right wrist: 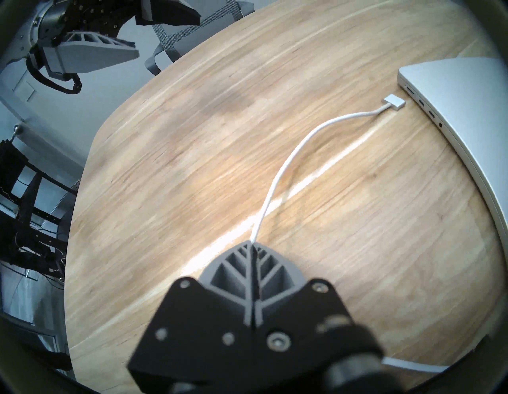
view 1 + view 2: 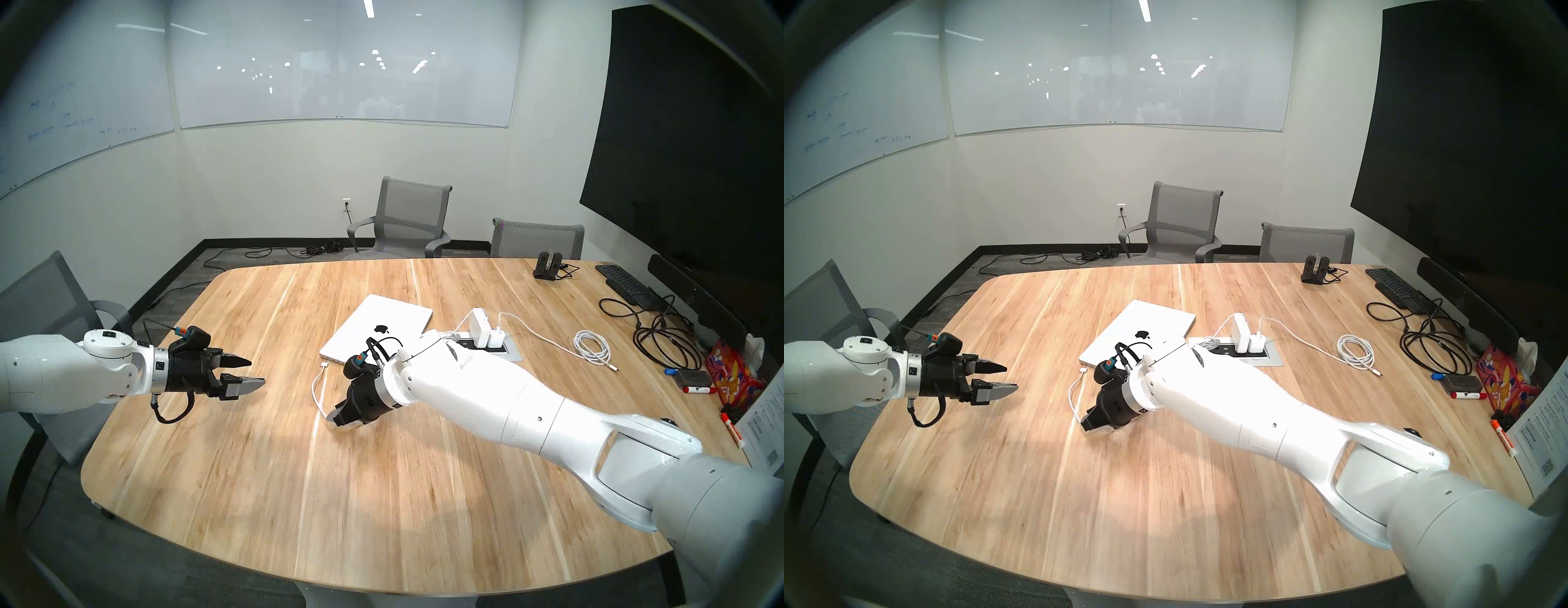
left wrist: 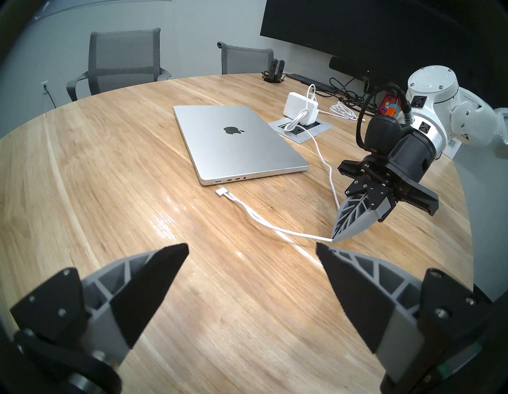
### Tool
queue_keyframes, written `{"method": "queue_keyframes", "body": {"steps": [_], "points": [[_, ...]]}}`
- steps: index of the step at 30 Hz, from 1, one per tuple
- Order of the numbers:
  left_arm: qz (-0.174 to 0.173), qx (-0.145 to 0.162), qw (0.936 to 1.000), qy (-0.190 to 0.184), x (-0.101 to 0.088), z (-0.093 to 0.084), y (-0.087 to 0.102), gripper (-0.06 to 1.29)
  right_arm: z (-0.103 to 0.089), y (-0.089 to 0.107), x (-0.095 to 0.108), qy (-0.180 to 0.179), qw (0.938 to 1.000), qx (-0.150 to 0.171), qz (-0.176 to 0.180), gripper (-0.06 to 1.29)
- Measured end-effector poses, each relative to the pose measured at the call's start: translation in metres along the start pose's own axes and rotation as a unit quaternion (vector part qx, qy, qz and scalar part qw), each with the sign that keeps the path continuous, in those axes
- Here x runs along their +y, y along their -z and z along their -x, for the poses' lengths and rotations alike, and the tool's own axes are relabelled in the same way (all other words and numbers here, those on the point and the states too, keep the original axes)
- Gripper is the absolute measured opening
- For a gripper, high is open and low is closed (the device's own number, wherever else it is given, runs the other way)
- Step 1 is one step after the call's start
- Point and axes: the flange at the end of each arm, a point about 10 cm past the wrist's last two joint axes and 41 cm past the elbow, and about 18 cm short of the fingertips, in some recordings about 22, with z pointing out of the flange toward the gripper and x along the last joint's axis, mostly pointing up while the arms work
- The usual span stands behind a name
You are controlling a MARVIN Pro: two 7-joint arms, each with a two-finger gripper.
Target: Plug the charging cable into the port of a MacBook
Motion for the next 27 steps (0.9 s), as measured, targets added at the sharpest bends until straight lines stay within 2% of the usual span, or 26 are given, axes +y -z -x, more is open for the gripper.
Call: {"method": "queue_keyframes", "body": {"steps": [27], "points": [[0.000, 0.000, 1.0000, 0.000, 0.000, 0.000, 0.000, 1.25, -0.002, 0.014, -0.007, 0.018, 0.9997, 0.015, 0.002, -0.02]]}}
